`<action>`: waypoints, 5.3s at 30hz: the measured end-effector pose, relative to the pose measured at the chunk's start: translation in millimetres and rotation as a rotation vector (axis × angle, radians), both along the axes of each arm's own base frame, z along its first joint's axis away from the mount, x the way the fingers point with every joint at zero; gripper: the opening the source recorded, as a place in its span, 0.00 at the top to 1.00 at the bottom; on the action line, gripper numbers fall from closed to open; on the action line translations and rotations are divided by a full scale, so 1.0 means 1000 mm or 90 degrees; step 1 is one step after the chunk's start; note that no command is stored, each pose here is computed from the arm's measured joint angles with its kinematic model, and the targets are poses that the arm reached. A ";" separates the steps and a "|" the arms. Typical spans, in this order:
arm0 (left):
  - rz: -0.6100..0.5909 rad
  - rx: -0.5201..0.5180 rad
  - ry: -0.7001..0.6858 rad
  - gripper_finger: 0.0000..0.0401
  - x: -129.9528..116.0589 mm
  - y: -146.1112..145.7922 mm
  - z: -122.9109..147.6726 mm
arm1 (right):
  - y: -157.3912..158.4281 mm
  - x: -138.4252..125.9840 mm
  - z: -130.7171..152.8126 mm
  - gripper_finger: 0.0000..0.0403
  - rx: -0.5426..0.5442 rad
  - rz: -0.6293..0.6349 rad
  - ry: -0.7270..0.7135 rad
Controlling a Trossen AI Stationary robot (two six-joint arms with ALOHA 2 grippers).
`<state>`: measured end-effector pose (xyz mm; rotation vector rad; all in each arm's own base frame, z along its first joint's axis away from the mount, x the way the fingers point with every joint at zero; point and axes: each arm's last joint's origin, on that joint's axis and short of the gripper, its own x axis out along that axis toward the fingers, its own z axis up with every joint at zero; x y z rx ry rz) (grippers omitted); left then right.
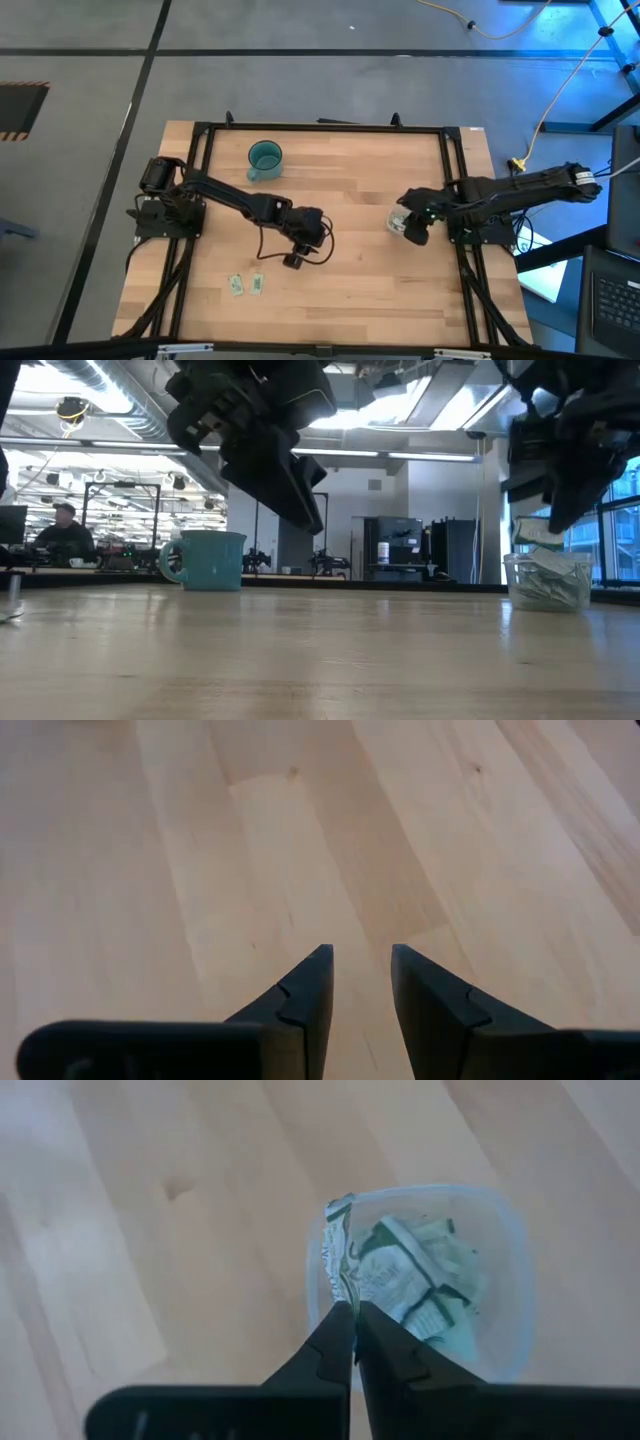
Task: Pick and place Stevia / Truvia into bins
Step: Put the truvia packet into the transparent bin, then put the stevia packet into the transparent bin
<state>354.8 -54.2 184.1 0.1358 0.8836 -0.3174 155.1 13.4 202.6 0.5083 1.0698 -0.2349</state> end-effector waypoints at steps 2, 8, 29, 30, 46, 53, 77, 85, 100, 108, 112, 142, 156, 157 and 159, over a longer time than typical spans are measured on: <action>-0.004 0.000 0.000 0.76 0.000 -0.002 0.000 | -0.001 0.002 -0.002 0.97 -0.003 -0.002 0.011; -0.010 0.000 0.000 0.76 -0.001 -0.006 0.000 | -0.004 0.006 -0.009 0.97 -0.005 -0.014 0.039; -0.010 0.000 0.001 0.76 -0.001 -0.006 0.000 | -0.006 0.008 -0.012 0.84 -0.033 -0.013 0.052; -0.010 0.000 0.001 0.76 -0.001 -0.006 0.000 | -0.006 0.008 -0.012 0.82 -0.046 -0.018 0.052; -0.010 0.000 0.002 0.76 -0.001 -0.006 0.000 | -0.008 0.010 -0.011 0.77 -0.129 0.046 0.040; 0.001 0.018 0.031 0.76 -0.005 -0.005 -0.003 | -0.011 0.018 0.011 0.77 -0.205 0.045 0.001; 0.210 -0.055 0.434 0.76 -0.082 -0.086 -0.015 | -0.011 0.023 0.025 0.77 -0.215 0.054 -0.030; 0.229 0.012 0.387 0.76 -0.088 -0.101 -0.019 | -0.011 0.025 0.026 0.77 -0.212 0.048 -0.043; 0.220 0.008 0.446 0.76 -0.084 -0.107 -0.043 | -0.011 0.025 0.026 0.77 -0.205 0.036 -0.044; 0.220 0.021 0.451 0.82 -0.083 -0.107 -0.047 | -0.011 0.025 0.026 0.77 -0.204 0.036 -0.044; 0.221 0.024 0.449 0.90 -0.083 -0.106 -0.048 | -0.011 0.025 0.026 0.77 -0.204 0.036 -0.044; 0.249 0.406 -0.113 0.99 -0.014 -0.054 -0.001 | -0.004 0.050 0.041 0.77 -0.239 0.080 -0.222; 0.312 0.482 -0.297 0.99 0.016 -0.032 0.031 | 0.017 0.096 0.018 0.77 -0.243 0.130 -0.289; 0.331 0.494 -0.295 0.99 0.015 -0.030 0.032 | 0.017 0.099 0.016 0.77 -0.229 0.114 -0.294; 0.375 0.504 -0.295 0.99 0.015 -0.026 0.032 | 0.018 0.105 0.014 0.77 -0.198 0.075 -0.314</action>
